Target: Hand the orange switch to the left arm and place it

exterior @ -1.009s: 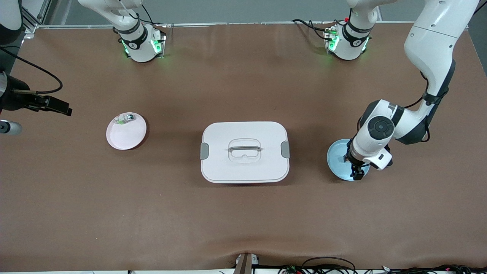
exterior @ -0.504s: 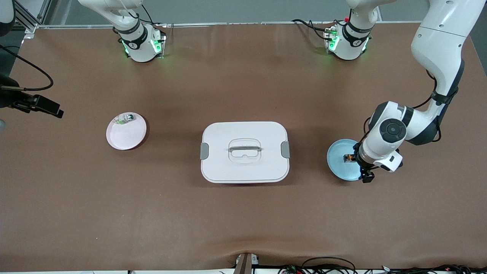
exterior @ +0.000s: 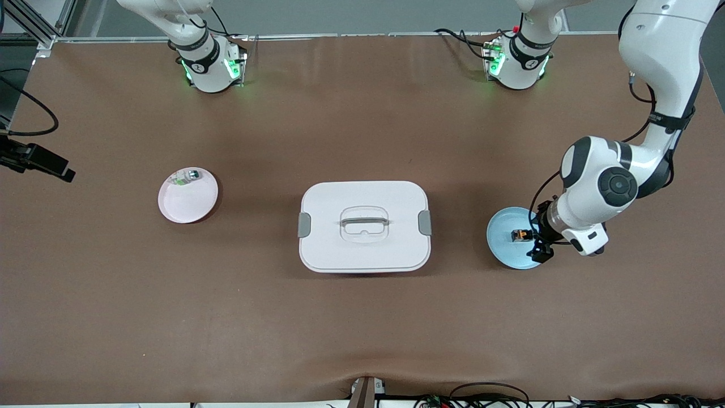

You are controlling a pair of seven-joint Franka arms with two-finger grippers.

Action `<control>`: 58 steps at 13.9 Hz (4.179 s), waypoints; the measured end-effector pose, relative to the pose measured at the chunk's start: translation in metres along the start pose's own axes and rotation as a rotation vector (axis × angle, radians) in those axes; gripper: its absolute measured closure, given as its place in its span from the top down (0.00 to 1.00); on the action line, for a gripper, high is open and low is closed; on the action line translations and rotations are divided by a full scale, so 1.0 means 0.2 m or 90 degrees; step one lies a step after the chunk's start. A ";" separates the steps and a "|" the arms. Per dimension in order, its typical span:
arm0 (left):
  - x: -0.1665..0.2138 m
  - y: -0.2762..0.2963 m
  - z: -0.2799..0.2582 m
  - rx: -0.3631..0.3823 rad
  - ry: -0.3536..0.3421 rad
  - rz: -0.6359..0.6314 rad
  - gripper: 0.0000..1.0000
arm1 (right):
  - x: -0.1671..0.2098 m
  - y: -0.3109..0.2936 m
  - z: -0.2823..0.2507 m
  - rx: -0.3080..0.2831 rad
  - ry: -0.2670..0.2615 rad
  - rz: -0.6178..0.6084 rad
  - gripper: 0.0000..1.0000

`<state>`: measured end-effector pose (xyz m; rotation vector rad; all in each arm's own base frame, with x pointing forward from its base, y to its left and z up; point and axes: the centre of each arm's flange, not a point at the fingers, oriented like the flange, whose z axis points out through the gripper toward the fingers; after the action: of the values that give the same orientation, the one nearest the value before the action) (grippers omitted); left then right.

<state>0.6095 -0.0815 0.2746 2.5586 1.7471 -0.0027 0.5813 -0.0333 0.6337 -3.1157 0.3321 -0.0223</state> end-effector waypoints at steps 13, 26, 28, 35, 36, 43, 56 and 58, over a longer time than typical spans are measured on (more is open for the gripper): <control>0.09 -0.17 -0.15 -0.041 -0.032 0.714 1.00 | -0.03 -0.03 -0.01 0.001 -0.004 -0.115 1.00; 0.21 -0.22 -0.94 0.003 -0.007 0.741 1.00 | -0.03 -0.04 -0.01 0.004 -0.004 -0.117 1.00; 0.20 -0.22 -1.00 0.003 0.001 0.744 1.00 | -0.03 -0.04 -0.01 0.004 -0.004 -0.117 1.00; 0.11 -0.30 -1.25 0.006 0.031 0.751 1.00 | -0.03 -0.04 -0.01 0.004 -0.004 -0.117 1.00; 0.11 -0.31 -1.27 0.004 0.035 0.751 1.00 | -0.03 -0.04 -0.01 0.004 -0.004 -0.117 1.00; 0.08 -0.31 -1.35 -0.002 0.037 0.758 1.00 | -0.04 -0.09 -0.01 0.005 -0.004 -0.089 1.00; 0.12 -0.38 -1.75 -0.008 0.034 0.746 1.00 | -0.04 -0.09 -0.01 0.005 -0.004 -0.088 1.00; 0.11 -0.38 -1.75 -0.006 0.031 0.747 1.00 | -0.04 -0.09 -0.01 0.005 -0.004 -0.088 1.00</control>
<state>0.5391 -0.0202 0.6213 3.1215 0.0403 0.1031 0.5776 -0.0144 0.6357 -3.1237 0.1166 -0.0143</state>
